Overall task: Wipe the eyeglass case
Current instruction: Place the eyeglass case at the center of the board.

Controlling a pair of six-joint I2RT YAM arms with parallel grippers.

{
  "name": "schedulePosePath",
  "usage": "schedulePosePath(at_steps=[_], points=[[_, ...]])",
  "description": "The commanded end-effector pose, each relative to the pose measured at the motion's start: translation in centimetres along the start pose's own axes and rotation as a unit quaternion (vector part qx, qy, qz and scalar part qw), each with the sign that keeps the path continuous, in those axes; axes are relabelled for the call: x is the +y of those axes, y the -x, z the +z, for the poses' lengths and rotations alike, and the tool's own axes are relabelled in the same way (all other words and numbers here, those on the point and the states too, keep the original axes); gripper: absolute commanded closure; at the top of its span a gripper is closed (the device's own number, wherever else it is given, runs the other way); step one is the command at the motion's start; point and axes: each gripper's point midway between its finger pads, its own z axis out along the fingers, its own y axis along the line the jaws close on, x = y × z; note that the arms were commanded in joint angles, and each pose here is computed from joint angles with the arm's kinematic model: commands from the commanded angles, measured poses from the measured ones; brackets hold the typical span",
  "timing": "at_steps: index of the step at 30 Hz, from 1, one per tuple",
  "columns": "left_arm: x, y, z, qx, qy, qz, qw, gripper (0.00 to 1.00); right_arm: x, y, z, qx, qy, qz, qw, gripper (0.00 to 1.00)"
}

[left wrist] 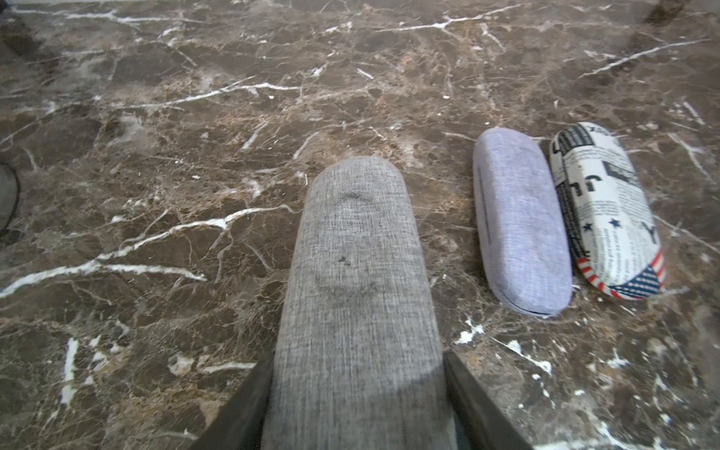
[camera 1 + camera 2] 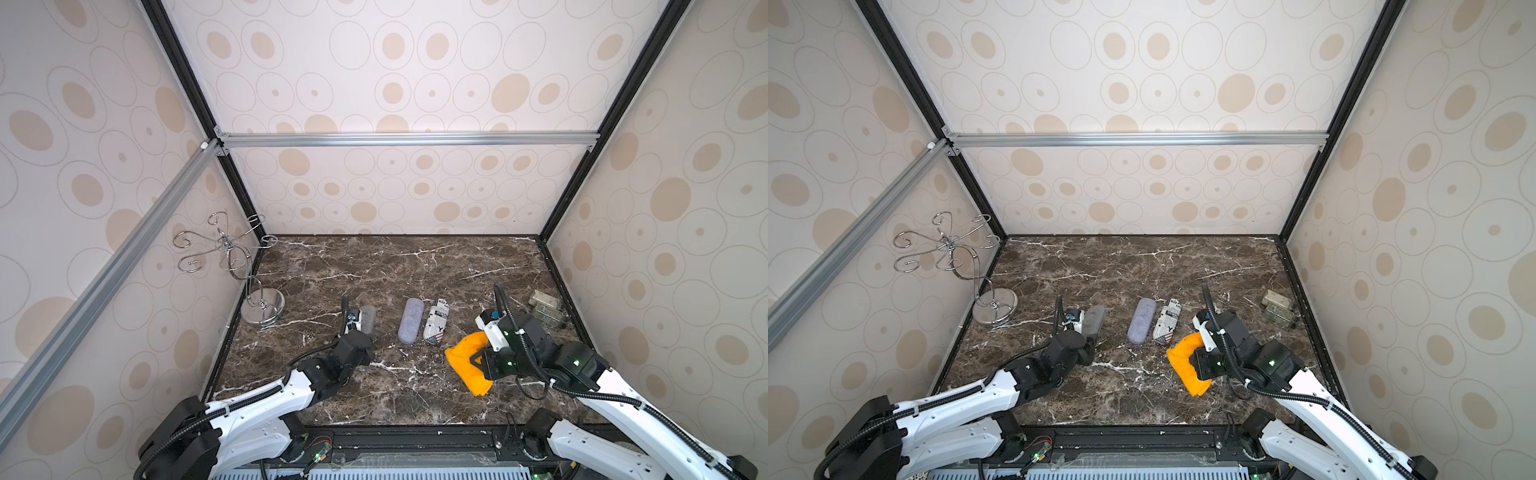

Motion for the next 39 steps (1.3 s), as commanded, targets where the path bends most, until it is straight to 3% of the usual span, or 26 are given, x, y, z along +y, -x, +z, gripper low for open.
schedulePosePath(at_steps=[1, 9, 14, 26, 39], points=[[0.6, 1.0, 0.8, -0.022, 0.019, -0.043, 0.999, 0.83, 0.5, 0.3, 0.5, -0.007, 0.015, 0.001, 1.000, 1.00], [1.3, -1.8, 2.3, 0.010, 0.033, -0.048, 0.998, 0.77, 3.4, -1.3, 2.3, 0.051, 0.096, -0.006, 0.994, 1.00], [1.6, -3.3, 2.8, 0.028, 0.039, -0.046, 0.998, 0.68, 5.2, -1.6, 4.0, 0.056, 0.109, -0.029, 0.992, 1.00], [2.1, -3.9, 2.2, 0.036, 0.038, -0.048, 0.998, 0.49, 8.6, -0.7, 9.7, 0.057, 0.093, -0.043, 0.993, 1.00], [1.9, -4.2, 2.1, 0.044, 0.027, -0.048, 0.998, 0.38, 10.3, 0.2, 13.4, 0.064, 0.055, -0.055, 0.995, 1.00]])
